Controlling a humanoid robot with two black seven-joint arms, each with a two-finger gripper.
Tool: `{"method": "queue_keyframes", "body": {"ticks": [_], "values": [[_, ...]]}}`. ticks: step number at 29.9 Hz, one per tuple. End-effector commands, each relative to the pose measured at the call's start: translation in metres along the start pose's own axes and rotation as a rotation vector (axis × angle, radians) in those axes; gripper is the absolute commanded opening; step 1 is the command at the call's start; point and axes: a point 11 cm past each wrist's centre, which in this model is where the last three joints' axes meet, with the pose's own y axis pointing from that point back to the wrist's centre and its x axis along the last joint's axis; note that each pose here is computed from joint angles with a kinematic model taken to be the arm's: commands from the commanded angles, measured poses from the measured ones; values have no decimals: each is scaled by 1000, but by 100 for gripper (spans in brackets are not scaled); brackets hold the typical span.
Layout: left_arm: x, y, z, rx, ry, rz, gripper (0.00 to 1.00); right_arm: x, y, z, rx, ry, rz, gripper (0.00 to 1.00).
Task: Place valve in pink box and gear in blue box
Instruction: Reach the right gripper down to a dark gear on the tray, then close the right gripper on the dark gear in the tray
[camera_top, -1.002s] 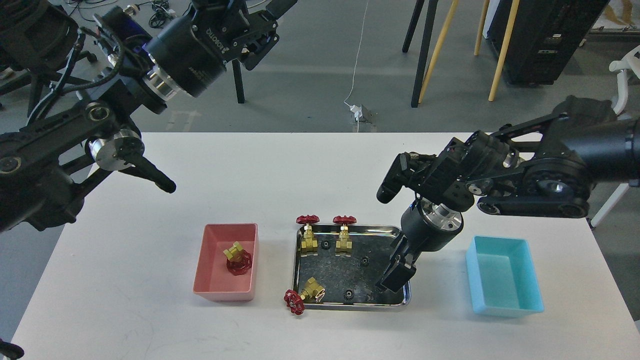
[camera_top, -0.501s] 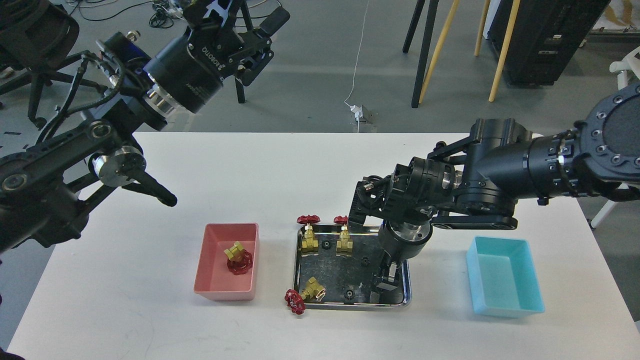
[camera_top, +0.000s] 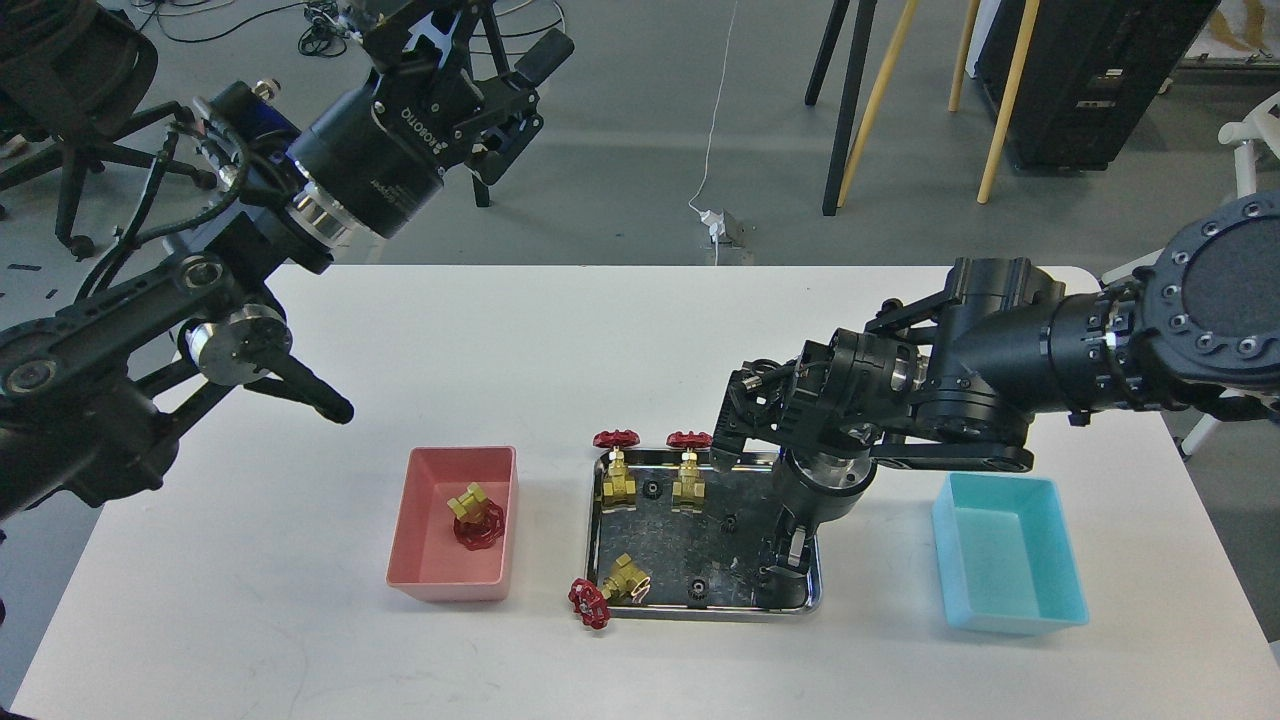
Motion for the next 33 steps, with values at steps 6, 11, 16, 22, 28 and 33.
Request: {"method": "queue_keyframes", "body": {"ticks": [6,11,16,22,28,33], "values": [[0,2,-4,5,8,6,69,-5,-8,-6,25,-9,-6,49],[1,3,-3,2,6,9,69,-5,-9,-5,23,-13,-6,49],[1,3,-3,2,8,10,69,-8,-14,-7,33,-19,-10,49],[1,4,-4,4,11,13,69,-9,-15,-5,28,-28,-8,49],[-1,4,-6,3,18,10,69,-9,-17,-2,24,-42,-4,48],[-1,4,-6,3,19,10,69,-4,-16,-4,32,-46,16,48]]}}
